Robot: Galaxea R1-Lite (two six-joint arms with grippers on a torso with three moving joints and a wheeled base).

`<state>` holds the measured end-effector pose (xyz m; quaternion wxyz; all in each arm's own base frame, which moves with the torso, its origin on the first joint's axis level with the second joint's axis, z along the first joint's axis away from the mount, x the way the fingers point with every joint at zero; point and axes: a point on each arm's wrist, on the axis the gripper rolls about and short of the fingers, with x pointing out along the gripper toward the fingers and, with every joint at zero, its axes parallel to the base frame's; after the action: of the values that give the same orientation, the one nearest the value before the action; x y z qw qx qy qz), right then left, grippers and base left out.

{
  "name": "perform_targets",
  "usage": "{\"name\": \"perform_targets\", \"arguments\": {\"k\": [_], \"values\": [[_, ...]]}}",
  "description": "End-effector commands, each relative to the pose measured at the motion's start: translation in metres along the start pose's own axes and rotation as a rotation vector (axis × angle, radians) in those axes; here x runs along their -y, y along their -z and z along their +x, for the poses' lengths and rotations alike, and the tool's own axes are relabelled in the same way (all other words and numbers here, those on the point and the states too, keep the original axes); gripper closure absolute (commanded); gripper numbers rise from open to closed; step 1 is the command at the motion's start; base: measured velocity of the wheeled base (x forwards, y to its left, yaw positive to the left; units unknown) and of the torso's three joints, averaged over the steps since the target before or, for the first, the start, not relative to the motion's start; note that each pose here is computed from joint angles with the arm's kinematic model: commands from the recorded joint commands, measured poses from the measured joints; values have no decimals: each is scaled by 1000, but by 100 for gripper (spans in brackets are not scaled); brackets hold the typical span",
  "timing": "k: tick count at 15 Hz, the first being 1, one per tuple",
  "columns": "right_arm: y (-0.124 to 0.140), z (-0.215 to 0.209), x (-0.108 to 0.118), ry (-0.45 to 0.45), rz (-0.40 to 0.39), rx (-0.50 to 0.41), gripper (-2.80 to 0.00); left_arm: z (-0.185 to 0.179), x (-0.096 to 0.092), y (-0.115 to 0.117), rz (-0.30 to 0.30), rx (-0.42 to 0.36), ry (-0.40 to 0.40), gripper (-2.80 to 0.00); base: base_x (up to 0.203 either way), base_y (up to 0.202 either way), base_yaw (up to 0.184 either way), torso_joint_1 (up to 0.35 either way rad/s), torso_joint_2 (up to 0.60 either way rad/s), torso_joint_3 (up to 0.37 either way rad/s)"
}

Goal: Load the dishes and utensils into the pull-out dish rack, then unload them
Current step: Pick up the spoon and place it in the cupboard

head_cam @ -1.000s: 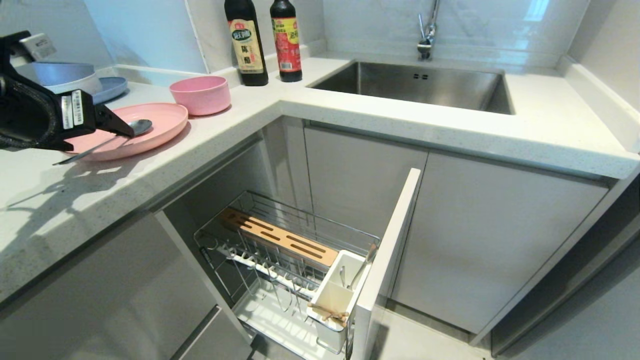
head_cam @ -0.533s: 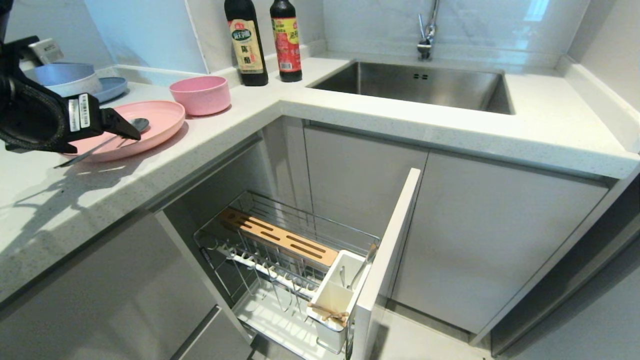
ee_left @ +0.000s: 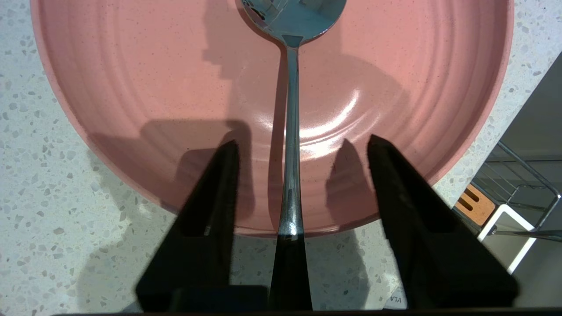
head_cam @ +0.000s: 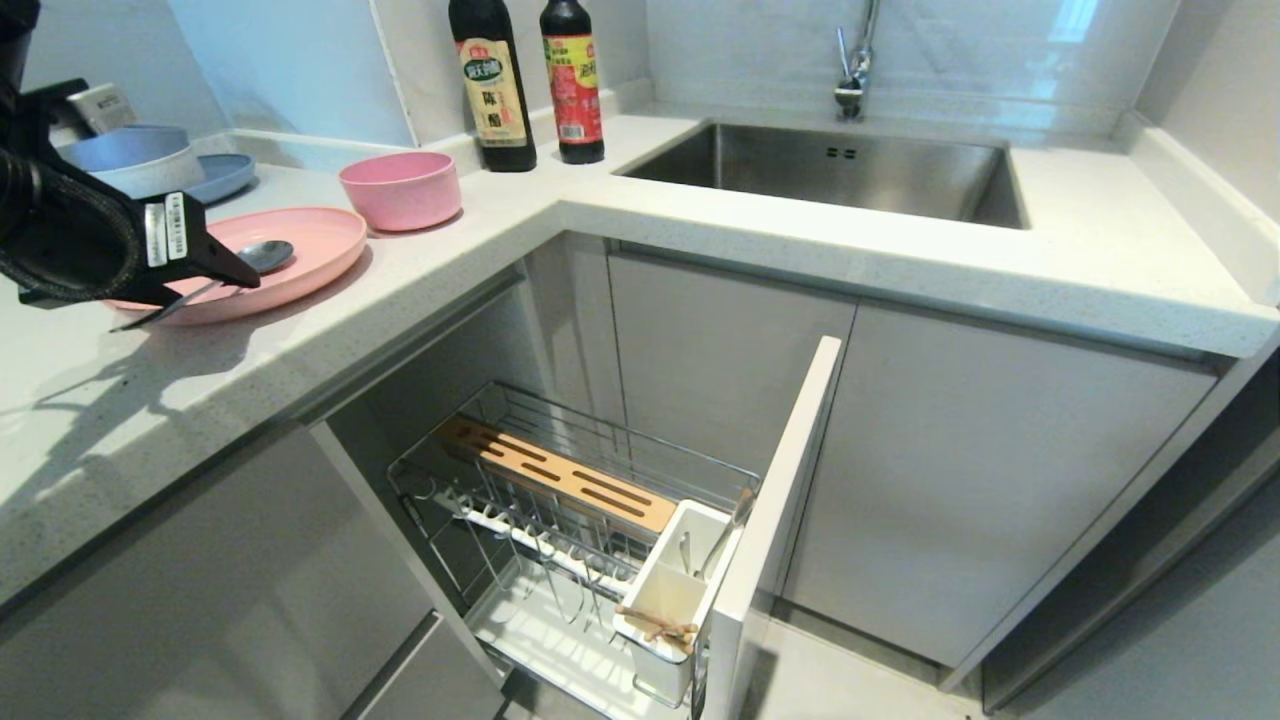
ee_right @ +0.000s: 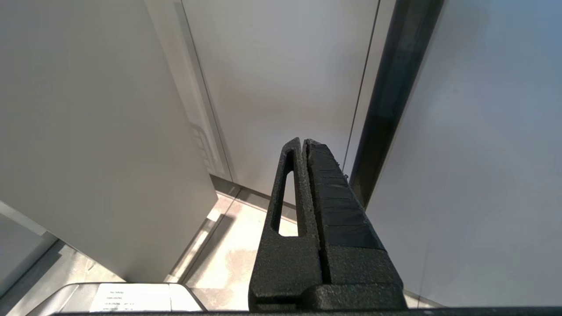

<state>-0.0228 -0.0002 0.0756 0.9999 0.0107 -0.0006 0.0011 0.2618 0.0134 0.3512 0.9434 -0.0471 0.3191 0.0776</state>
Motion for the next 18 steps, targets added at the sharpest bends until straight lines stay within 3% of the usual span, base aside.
{"name": "perform_targets", "arguments": {"k": [1, 8, 11, 15, 18], "values": [[0, 0, 0, -1, 0, -1, 0, 0, 0, 0, -1, -5, -2, 0, 0, 0, 0, 0, 0, 0], [0, 0, 0, -1, 0, -1, 0, -1, 0, 0, -1, 0, -3, 0, 0, 0, 0, 0, 0, 0], [0, 0, 0, -1, 0, -1, 0, -17, -1, -1, -19, 56, 4, 0, 0, 0, 0, 0, 0, 0], [0, 0, 0, -1, 0, -1, 0, -64, 9, -3, -175, 220, 107, 0, 0, 0, 0, 0, 0, 0], [0, 0, 0, -1, 0, -1, 0, -89, 39, 6, -251, 220, 283, 0, 0, 0, 0, 0, 0, 0]]}}
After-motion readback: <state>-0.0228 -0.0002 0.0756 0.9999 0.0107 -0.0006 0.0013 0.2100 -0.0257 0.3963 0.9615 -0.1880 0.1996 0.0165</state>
